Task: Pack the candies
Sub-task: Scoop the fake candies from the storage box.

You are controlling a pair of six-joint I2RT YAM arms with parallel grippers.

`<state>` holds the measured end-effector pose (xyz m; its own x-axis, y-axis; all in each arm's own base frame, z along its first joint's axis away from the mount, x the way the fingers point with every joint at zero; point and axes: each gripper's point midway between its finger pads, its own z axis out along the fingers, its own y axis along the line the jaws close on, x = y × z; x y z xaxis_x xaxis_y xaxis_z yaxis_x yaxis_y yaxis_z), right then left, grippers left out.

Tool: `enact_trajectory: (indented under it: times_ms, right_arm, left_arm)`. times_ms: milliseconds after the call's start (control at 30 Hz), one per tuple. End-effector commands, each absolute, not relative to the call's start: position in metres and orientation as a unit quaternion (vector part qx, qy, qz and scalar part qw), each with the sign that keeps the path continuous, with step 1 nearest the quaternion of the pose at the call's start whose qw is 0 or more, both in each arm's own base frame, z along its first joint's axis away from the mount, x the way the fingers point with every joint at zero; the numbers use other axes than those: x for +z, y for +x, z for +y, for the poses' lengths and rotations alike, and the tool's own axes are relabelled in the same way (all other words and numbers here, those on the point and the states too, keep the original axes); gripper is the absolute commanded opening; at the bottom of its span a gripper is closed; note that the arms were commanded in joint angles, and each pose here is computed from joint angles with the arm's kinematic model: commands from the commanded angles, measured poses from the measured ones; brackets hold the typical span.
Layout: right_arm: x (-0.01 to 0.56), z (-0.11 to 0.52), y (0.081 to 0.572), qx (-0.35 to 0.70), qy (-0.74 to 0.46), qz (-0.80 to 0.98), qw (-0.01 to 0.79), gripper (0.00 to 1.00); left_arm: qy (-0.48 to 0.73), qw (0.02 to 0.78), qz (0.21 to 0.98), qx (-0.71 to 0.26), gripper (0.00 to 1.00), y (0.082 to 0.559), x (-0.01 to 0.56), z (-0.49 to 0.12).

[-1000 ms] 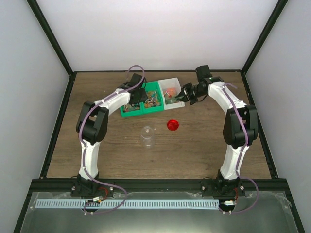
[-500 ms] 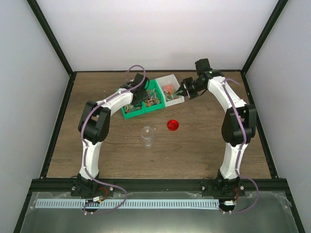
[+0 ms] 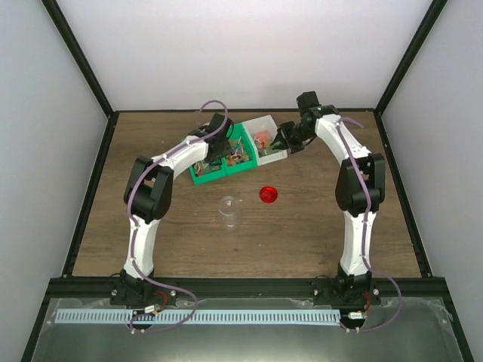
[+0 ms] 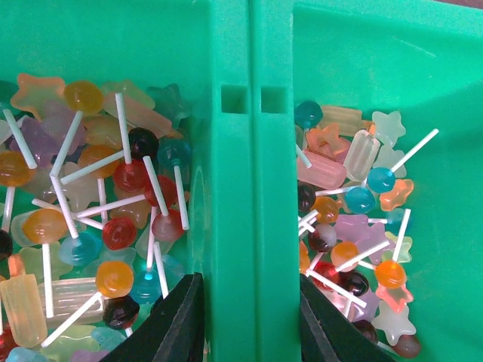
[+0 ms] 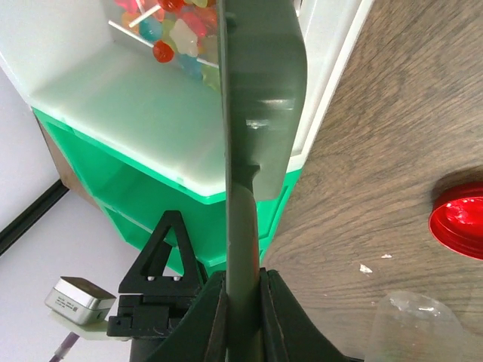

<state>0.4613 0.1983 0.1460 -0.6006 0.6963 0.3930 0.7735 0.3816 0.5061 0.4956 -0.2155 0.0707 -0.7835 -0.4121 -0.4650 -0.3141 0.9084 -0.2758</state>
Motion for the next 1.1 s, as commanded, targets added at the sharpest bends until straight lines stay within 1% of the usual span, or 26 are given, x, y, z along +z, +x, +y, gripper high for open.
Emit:
enact_trajectory:
  times_ms: [0, 267, 433, 533, 667, 733, 800, 867, 967, 1067]
  right_arm:
    - [0.123, 0.19, 0.458, -0.29, -0.464, -0.834, 0.072, 0.01]
    - [0.08, 0.195, 0.474, -0.283, -0.462, -0.837, 0.079, 0.01]
    - [0.055, 0.206, 0.488, -0.328, -0.442, -0.83, 0.086, 0.01]
    - [0.047, 0.209, 0.495, -0.36, -0.434, -0.823, 0.067, 0.01]
    - [0.051, 0.218, 0.509, -0.457, -0.395, -0.796, 0.028, 0.01]
    - [0.052, 0.215, 0.511, -0.472, -0.396, -0.787, 0.022, 0.01]
    - [0.057, 0.212, 0.511, -0.47, -0.393, -0.79, 0.025, 0.01]
    - [0.074, 0.211, 0.515, -0.477, -0.377, -0.794, 0.007, 0.01]
    - [0.092, 0.21, 0.513, -0.483, -0.372, -0.792, 0.0, 0.01]
    - [0.098, 0.199, 0.504, -0.431, -0.403, -0.808, 0.012, 0.01]
  left_arm:
    - [-0.221, 0.208, 0.945, -0.122, 0.04, 0.485, 0.041, -0.234]
    - [-0.209, 0.181, 0.953, -0.121, 0.04, 0.484, 0.028, -0.241]
    - [-0.188, 0.168, 0.959, -0.127, 0.04, 0.48, 0.025, -0.246]
    - [-0.181, 0.158, 0.962, -0.131, 0.04, 0.477, 0.02, -0.249]
    - [-0.175, 0.15, 0.964, -0.134, 0.04, 0.475, 0.019, -0.25]
    - [-0.178, 0.149, 0.964, -0.131, 0.04, 0.474, 0.019, -0.249]
    - [-0.184, 0.155, 0.963, -0.123, 0.04, 0.476, 0.02, -0.246]
    - [-0.189, 0.162, 0.961, -0.123, 0.04, 0.479, 0.022, -0.244]
    - [-0.196, 0.165, 0.957, -0.14, 0.04, 0.485, 0.023, -0.249]
    - [-0.206, 0.164, 0.954, -0.143, 0.04, 0.488, 0.021, -0.251]
